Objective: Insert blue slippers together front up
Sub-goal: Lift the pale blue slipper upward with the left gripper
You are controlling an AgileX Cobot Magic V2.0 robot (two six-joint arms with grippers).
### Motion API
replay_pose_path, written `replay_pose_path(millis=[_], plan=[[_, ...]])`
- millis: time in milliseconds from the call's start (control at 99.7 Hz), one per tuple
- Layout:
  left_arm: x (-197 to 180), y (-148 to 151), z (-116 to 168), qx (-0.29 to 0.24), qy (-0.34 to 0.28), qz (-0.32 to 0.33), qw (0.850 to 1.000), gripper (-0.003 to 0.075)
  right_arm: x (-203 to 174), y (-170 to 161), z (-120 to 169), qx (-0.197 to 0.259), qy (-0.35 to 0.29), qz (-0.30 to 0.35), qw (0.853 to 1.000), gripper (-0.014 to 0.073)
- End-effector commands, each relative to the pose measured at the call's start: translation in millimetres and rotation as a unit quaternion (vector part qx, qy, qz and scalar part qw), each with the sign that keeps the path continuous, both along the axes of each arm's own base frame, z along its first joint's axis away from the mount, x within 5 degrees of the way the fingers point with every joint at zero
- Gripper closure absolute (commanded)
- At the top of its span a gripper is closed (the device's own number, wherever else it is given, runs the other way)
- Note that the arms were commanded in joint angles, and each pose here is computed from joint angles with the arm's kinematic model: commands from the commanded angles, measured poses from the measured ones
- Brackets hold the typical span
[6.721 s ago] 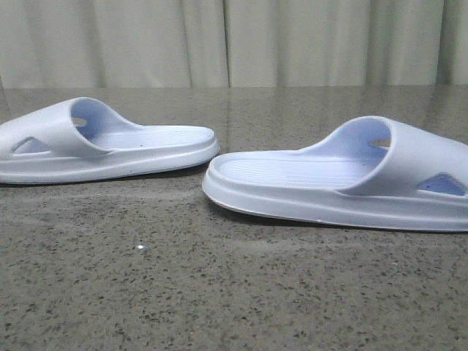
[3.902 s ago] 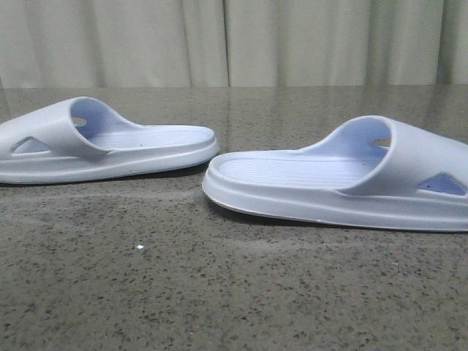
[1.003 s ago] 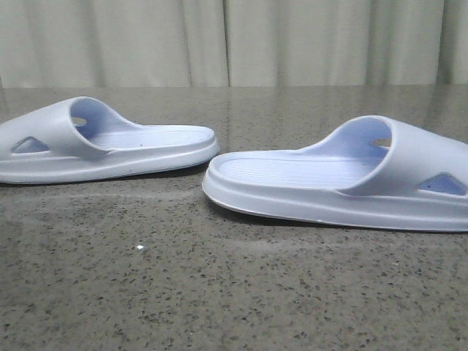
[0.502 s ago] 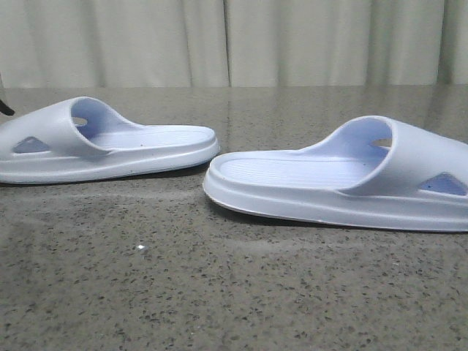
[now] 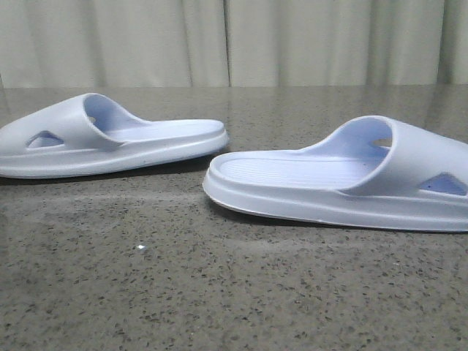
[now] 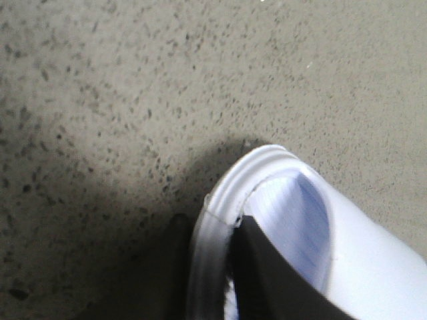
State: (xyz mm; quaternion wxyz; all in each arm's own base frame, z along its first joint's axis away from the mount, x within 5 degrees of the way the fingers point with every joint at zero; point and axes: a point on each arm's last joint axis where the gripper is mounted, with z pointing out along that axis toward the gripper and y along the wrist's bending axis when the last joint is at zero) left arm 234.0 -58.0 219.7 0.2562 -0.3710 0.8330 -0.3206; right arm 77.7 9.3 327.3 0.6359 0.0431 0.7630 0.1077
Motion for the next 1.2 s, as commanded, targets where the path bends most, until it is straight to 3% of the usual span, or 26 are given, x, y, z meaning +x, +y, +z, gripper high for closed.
replay_pose_path(millis=[0,251,722,933,1194], plan=[[-1.9,-5.8,3.0,-0.009,0.003,-0.018,1.000,0.0703,1.8,-0.6,17.1,0.006,-0.046,-0.004,0.999,0.0216],[-4.9,-6.5,9.7,-0.020,-0.008,-0.019,1.000,0.0694,1.7,-0.4,16.4,0.008,-0.042,-0.003,0.999,0.0216],[-43.2,-6.2,76.6,-0.087,-0.161,-0.037,0.982,0.0692,0.3,1.3,7.7,0.011,0.008,0.005,1.000,0.0216],[-60.9,-7.8,97.8,-0.127,-0.211,-0.053,0.968,0.0692,5.7,4.3,-3.8,0.064,0.082,0.005,0.995,0.0216],[-66.9,-12.4,101.0,-0.144,-0.212,-0.081,0.963,0.0692,28.2,7.1,-25.6,0.149,0.213,-0.029,0.965,0.0216]])
